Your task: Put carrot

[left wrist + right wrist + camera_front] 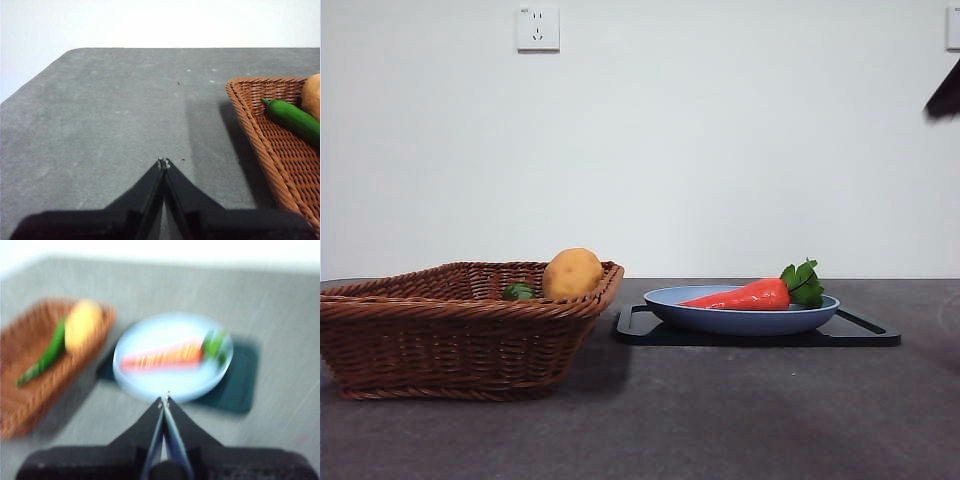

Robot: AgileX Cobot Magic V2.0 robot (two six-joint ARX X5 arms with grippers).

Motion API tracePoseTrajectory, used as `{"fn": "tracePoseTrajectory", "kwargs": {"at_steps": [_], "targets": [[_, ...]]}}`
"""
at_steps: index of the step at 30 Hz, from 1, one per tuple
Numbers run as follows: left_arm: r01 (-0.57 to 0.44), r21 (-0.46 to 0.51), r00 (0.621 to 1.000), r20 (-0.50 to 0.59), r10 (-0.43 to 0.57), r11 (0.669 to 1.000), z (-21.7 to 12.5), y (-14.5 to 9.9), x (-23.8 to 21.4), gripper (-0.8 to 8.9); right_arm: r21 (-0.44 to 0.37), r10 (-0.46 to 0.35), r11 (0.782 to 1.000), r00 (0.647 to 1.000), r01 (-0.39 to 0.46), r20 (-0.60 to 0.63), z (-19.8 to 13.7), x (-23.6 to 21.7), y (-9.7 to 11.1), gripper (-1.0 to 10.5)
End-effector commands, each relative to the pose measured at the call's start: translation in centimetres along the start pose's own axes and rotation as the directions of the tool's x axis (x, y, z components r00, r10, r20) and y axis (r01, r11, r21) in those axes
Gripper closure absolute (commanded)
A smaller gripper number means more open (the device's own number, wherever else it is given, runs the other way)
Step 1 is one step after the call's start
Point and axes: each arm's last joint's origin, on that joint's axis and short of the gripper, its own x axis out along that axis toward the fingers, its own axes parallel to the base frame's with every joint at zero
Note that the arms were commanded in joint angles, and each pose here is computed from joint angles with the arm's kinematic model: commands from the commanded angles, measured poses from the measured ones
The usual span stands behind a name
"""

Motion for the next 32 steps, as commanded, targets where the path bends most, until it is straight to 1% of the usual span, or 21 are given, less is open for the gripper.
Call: {"fn": "tracePoseTrajectory", "kwargs": {"at_steps": [1,3,4,7,13,23,26,29,32], "targets": [[-0.003,-0.007,1.0,-0.001,0.003,1.0,-0.2,0.0,0.1,8.05,-0.029,-0.049,0.998,0.994,0.052,0.103,0.0,-1.6,-0.7,9.4],[-0.003,-0.007,1.0,-0.001,0.003,1.0,-0.2,0.0,0.1,8.05,0.012,-0.141,0.99,0.974,0.141,0.174,-0.9,-2.6,-1.7,9.4],[-0.003,-0.007,1.0,-0.001,0.003,1.0,-0.2,0.0,0.1,8.05,0.029,-0.174,0.985,0.966,0.172,0.193,-1.5,-2.8,-2.1,9.4],[-0.003,-0.007,1.0,-0.001,0.003,1.0,-0.2,0.0,0.1,8.05,0.051,-0.213,0.977,0.954,0.207,0.211,-3.6,-2.8,-3.2,9.4],[-0.003,-0.007,1.0,-0.001,0.003,1.0,-0.2,0.0,0.1,8.05,0.064,-0.244,0.97,0.945,0.236,0.219,-6.1,-1.5,-4.2,9.4],[-0.003,-0.007,1.0,-0.001,0.003,1.0,-0.2,0.0,0.1,8.05,0.073,-0.254,0.967,0.953,0.245,0.165,-8.9,-0.5,-4.5,9.4],[-0.003,-0.007,1.0,-0.001,0.003,1.0,-0.2,0.0,0.1,8.05,0.08,-0.253,0.967,0.957,0.243,0.143,-9.5,-0.2,-4.6,9.4],[-0.003,-0.007,1.0,-0.001,0.003,1.0,-0.2,0.0,0.1,8.05,0.12,-0.252,0.964,0.961,0.238,0.115,-9.9,-0.1,-4.6,9.4],[-0.003,-0.007,1.0,0.0,0.003,1.0,-0.2,0.0,0.1,8.05,0.124,-0.255,0.963,0.96,0.241,0.115,-9.9,-0.1,-4.6,9.4]]}}
